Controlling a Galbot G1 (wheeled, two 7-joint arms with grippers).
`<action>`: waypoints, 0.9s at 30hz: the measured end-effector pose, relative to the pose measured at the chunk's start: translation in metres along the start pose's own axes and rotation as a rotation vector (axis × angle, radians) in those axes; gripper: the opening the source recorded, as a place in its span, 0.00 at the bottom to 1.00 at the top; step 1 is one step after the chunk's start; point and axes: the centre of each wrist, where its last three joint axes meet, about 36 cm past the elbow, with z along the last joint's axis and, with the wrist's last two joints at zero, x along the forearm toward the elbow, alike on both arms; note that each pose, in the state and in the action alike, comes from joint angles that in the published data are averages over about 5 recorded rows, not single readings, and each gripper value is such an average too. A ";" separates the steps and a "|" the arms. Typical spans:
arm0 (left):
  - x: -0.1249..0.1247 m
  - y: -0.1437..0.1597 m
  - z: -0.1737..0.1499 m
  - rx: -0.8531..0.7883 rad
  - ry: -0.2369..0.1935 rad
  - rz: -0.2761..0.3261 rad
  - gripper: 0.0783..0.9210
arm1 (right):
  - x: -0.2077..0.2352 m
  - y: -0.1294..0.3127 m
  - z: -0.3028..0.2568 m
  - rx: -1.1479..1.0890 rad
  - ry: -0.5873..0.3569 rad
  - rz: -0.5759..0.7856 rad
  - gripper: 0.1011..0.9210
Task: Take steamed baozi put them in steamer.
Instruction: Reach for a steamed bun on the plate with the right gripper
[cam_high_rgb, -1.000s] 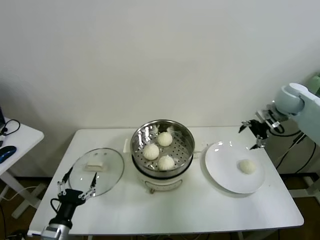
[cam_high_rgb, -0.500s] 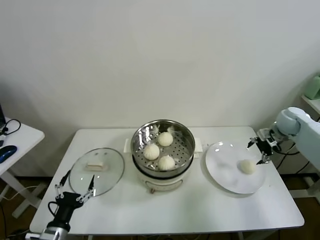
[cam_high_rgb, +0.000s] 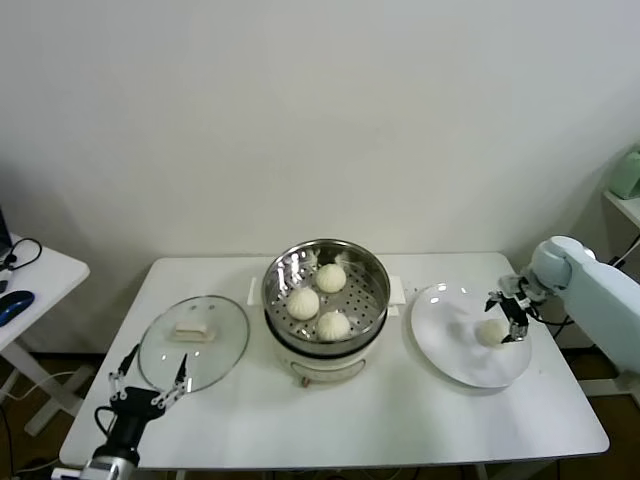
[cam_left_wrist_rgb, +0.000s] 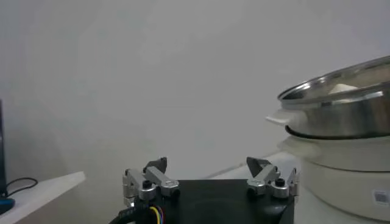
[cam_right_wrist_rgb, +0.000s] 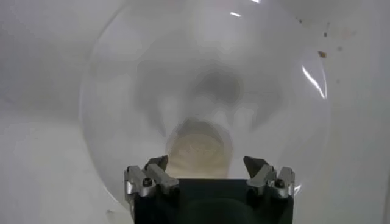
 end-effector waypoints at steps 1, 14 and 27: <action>0.000 0.000 0.000 0.000 0.000 0.001 0.88 | -0.002 0.000 0.000 -0.002 0.001 -0.002 0.88; 0.000 0.003 0.002 -0.007 0.004 0.002 0.88 | -0.019 -0.001 0.001 -0.013 0.026 -0.037 0.88; -0.002 0.003 0.002 0.005 0.008 -0.009 0.88 | -0.023 -0.002 0.004 -0.025 0.035 -0.049 0.77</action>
